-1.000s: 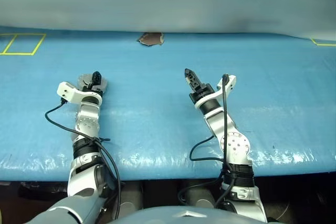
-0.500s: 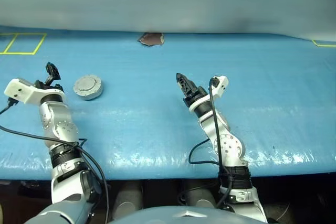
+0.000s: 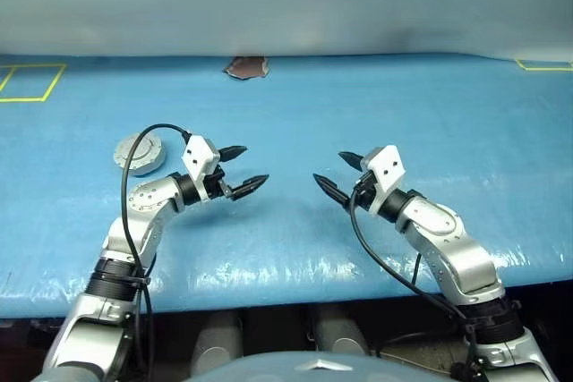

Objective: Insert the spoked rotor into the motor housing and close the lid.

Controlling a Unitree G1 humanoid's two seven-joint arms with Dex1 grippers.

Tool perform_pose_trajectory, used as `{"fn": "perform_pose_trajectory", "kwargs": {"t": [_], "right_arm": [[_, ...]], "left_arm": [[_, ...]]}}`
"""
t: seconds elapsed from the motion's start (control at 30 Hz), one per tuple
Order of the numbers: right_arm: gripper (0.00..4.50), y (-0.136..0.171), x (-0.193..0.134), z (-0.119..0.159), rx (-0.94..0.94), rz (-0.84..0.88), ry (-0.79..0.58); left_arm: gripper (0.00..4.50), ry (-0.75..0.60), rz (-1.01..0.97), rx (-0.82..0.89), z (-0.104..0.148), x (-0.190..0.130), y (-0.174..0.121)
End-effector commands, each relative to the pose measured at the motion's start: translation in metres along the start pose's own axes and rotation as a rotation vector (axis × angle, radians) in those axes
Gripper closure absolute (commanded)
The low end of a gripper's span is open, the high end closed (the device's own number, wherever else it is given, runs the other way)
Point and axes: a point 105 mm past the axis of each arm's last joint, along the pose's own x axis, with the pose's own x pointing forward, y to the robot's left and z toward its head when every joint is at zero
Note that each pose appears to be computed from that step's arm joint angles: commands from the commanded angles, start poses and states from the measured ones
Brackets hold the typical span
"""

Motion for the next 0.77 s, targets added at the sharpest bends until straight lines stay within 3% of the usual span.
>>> {"fn": "perform_pose_trajectory", "kwargs": {"t": [0.03, 0.17, 0.77], "right_arm": [[0.02, -0.003, -0.001, 0.001, -0.030, -0.017, 0.009], [0.02, 0.004, 0.002, -0.011, -0.043, 0.021, 0.071], [0.02, 0.000, 0.005, -0.013, -0.054, -0.012, 0.076]], "left_arm": [[0.00, 0.069, -0.045, 0.052, -0.007, -0.003, -0.007], [0.00, 0.087, -0.089, 0.025, -0.008, -0.006, -0.013], [0.00, 0.026, -0.034, 0.068, 0.002, -0.005, -0.011]]}}
